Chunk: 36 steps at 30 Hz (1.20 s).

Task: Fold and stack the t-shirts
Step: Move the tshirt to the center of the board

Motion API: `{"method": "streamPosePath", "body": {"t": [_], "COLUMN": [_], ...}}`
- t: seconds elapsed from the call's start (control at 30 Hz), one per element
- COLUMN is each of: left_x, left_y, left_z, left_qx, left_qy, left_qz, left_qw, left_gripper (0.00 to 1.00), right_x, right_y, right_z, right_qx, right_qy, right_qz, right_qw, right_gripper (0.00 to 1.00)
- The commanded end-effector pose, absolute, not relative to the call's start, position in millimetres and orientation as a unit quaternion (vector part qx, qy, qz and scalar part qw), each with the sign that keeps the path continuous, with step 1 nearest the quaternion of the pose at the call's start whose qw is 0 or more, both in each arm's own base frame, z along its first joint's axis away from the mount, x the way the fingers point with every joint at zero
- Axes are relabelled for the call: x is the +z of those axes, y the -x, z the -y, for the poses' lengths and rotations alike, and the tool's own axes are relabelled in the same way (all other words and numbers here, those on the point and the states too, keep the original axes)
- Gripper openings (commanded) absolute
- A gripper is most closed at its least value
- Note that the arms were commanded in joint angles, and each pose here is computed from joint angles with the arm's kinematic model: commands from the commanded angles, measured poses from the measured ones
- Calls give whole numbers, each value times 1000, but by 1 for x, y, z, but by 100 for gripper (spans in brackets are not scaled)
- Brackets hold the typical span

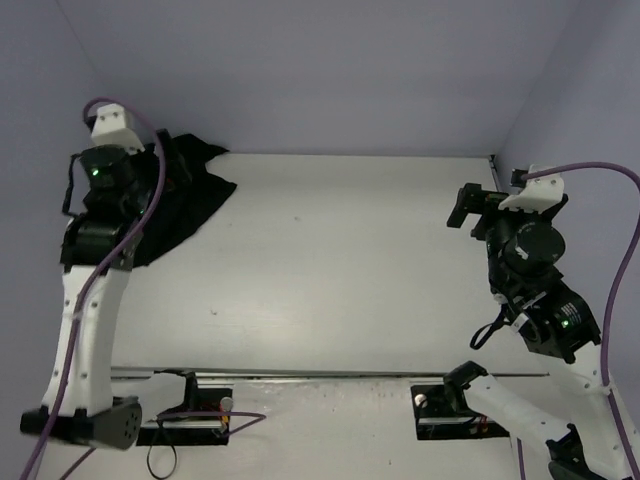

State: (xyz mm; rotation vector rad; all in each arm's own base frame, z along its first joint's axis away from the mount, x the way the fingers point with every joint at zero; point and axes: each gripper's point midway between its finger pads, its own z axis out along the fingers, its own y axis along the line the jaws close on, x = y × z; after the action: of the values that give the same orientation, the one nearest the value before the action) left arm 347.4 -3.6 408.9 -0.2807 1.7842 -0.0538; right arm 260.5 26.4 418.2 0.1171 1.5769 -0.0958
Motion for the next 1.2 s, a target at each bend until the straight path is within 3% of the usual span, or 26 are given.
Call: {"method": "streamPosePath", "body": {"t": [0.0,0.23,0.43,0.67,0.77,1.07,1.17], "left_x": [427,430,408,326,266,156,128], "left_y": [-298,-227,-224,-305,-361,-486,-507], "left_z": [2,-4,-9,-9,-4,-23,-32], "left_qx": [-2,17,18,3,9,33,48], "left_qy": [54,20,47,177,214,305,323], "left_qz": [-750,-723,-743,-817,-852,-868,-871], "left_qw": [659,691,667,548,479,390,367], "left_gripper": [97,97,97,97,95,85,84], "right_x": [454,452,445,434,427,415,409], "right_y": [-252,-242,-236,-239,-243,-250,-252], "right_z": [-11,-4,-4,-12,-17,-39,-45], "right_qx": [-61,-64,-50,-34,-27,10,27], "right_qy": [-70,-73,-75,-69,-64,-33,-36], "right_qz": [-671,-666,-665,-672,-678,-690,-694], "right_qw": [735,740,742,737,732,723,718], "right_gripper": [100,100,100,100,100,100,100]}}
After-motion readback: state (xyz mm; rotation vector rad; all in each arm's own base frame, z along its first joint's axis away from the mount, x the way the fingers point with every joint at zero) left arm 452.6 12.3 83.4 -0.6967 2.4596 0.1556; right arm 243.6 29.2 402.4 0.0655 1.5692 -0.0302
